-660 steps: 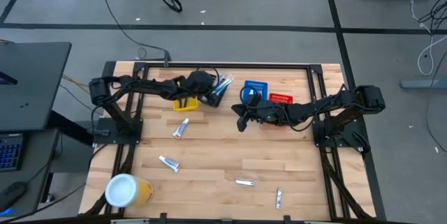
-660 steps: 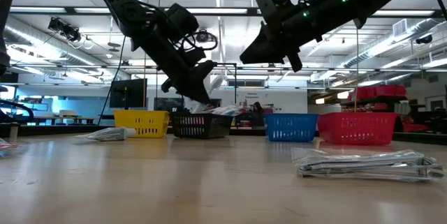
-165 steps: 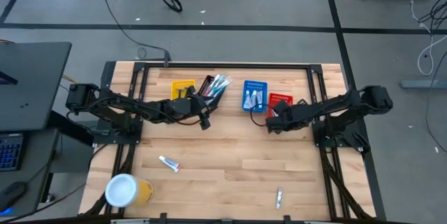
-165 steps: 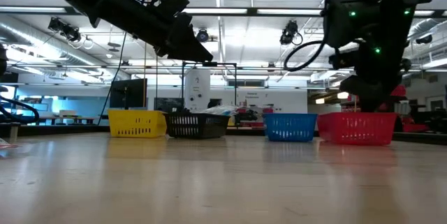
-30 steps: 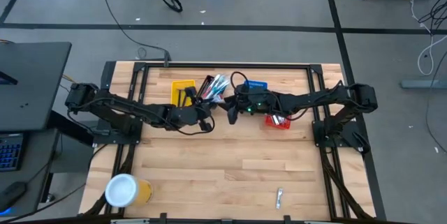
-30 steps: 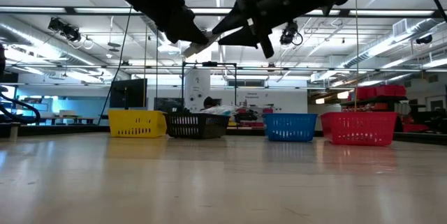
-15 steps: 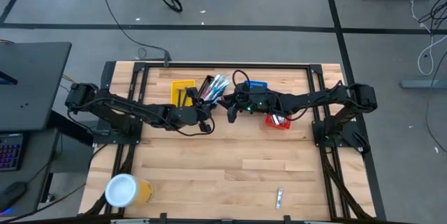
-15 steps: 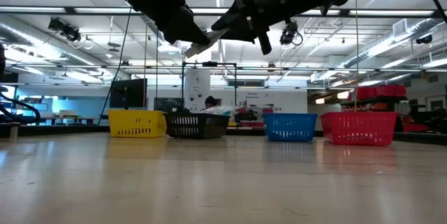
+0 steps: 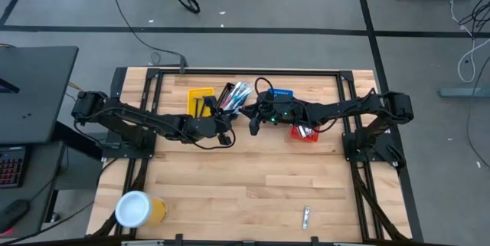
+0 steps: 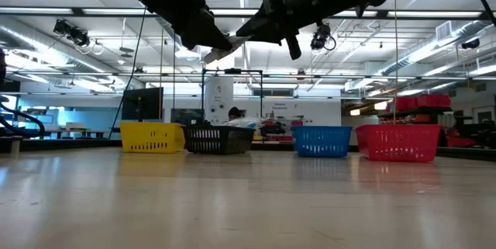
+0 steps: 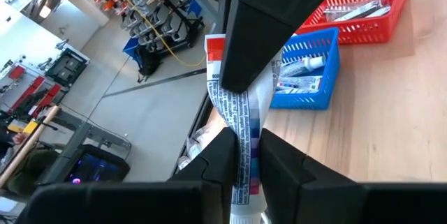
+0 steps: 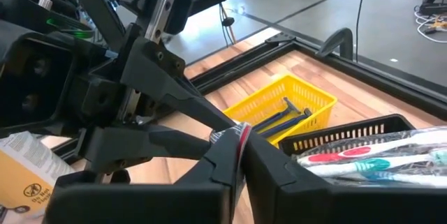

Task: Pick & Place Travel size toiletries
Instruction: Put the blue toothpaste into the blue bin

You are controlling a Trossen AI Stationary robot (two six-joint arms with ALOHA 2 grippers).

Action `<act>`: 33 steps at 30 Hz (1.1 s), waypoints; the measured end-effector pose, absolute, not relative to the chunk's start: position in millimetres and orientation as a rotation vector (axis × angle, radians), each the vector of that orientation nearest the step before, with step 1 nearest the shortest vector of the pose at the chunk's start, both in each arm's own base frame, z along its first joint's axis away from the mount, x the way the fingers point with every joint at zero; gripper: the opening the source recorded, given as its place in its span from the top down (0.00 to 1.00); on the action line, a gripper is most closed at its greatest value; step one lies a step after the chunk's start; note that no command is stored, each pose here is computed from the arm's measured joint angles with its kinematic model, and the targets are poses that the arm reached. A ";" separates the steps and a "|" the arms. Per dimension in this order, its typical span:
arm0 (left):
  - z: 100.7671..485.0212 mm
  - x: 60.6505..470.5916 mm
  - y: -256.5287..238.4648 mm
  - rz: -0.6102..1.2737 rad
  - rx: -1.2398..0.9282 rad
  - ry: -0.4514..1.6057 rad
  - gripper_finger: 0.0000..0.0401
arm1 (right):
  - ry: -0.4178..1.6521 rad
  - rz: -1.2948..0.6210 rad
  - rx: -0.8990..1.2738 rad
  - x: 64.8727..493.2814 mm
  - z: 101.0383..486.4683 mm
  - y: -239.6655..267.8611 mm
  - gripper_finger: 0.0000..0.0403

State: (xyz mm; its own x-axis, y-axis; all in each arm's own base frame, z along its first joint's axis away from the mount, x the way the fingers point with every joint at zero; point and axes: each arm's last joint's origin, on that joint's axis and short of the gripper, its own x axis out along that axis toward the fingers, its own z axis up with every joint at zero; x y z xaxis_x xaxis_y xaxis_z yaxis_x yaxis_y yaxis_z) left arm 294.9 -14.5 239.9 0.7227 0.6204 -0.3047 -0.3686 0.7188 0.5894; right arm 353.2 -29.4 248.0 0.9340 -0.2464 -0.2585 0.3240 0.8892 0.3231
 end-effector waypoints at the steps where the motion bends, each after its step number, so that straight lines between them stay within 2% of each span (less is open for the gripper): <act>1: 239.9 294.9 -14.5 0.572 0.532 0.519 0.84 | 0.215 -0.297 0.364 353.2 248.0 -28.8 0.94; 6: 239.9 294.9 -14.6 0.568 0.540 0.522 0.79 | 0.217 -0.295 0.355 353.3 247.9 -28.0 0.98; 13: 239.8 295.1 -14.9 0.559 0.526 0.516 0.64 | 0.235 -0.302 0.350 352.7 246.3 -27.6 0.99; 20: 240.0 295.0 -14.8 0.572 0.491 0.504 0.52 | 0.351 -0.491 0.271 346.2 233.7 -32.4 1.00; 27: 240.0 294.9 -14.7 0.582 0.458 0.494 0.50 | 0.520 -0.779 0.170 328.0 220.8 -43.2 1.00; 33: 239.9 294.9 -14.7 0.585 0.443 0.490 0.52 | 0.590 -0.924 0.158 295.5 238.8 -41.1 1.00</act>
